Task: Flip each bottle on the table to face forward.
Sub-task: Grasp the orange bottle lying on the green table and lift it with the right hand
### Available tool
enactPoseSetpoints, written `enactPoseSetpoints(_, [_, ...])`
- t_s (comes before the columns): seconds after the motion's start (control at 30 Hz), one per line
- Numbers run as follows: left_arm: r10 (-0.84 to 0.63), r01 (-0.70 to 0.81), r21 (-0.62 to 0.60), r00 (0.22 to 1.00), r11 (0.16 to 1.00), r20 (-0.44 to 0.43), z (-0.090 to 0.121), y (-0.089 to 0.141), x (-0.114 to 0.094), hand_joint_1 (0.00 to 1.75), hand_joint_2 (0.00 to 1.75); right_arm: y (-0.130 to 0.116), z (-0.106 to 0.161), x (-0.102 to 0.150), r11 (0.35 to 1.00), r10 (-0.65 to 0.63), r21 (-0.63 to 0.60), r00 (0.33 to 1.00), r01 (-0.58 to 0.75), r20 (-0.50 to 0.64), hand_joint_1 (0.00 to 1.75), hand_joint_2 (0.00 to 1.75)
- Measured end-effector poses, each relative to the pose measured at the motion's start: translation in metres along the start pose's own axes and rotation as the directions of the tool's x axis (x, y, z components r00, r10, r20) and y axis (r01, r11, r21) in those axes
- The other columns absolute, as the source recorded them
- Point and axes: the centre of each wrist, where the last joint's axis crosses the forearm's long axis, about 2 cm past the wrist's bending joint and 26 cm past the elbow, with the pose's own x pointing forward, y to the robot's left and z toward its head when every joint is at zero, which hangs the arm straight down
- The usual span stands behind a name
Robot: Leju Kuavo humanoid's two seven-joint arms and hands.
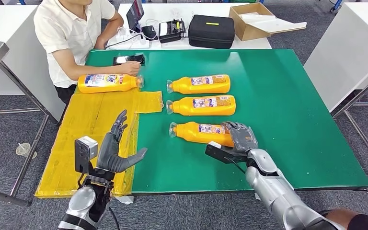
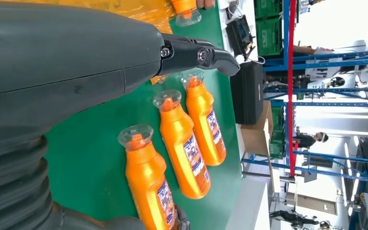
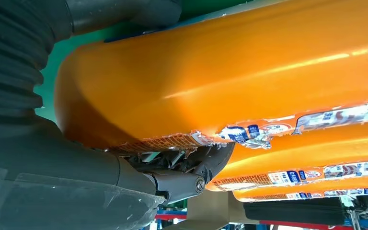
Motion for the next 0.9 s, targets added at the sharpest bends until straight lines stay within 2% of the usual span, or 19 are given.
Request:
enactPoseSetpoints(0.23, [0.028, -0.028, -0.020, 1.000, 0.999, -0.004, -0.002, -0.003, 0.000, 0.00, 1.75, -0.006, -0.006, -0.003, 0.999, 0.025, 0.048, 1.000, -0.025, -0.003, 1.75, 1.75])
enactPoseSetpoints(0.4, [0.065, -0.066, -0.030, 0.998, 0.997, -0.009, -0.007, -0.002, 0.001, 0.00, 1.75, -0.010, -0.007, -0.012, 0.993, -0.012, 0.118, 1.000, 0.009, 0.018, 1.75, 1.75])
enactPoseSetpoints(0.57, [0.072, -0.072, -0.032, 0.997, 0.997, -0.012, -0.009, -0.001, 0.000, 0.00, 1.75, -0.012, -0.007, -0.017, 0.989, -0.055, 0.137, 0.998, 0.049, 0.039, 1.75, 1.75])
enactPoseSetpoints(0.7, [0.122, -0.122, -0.034, 0.993, 0.992, -0.007, -0.009, -0.002, -0.001, 0.00, 1.75, -0.009, -0.004, -0.019, 0.962, -0.257, 0.128, 0.960, 0.243, 0.111, 1.75, 1.75])
enactPoseSetpoints(0.8, [0.248, -0.248, -0.038, 0.969, 0.968, -0.022, -0.008, -0.005, -0.003, 0.00, 1.75, -0.002, 0.000, -0.010, 0.902, -0.432, 0.095, 0.882, 0.422, 0.186, 1.75, 1.75])
enactPoseSetpoints(0.9, [0.383, -0.385, -0.030, 0.922, 0.922, -0.057, -0.002, -0.011, -0.010, 0.00, 1.75, 0.004, 0.002, 0.007, 0.844, -0.530, 0.060, 0.811, 0.533, 0.248, 1.75, 1.75])
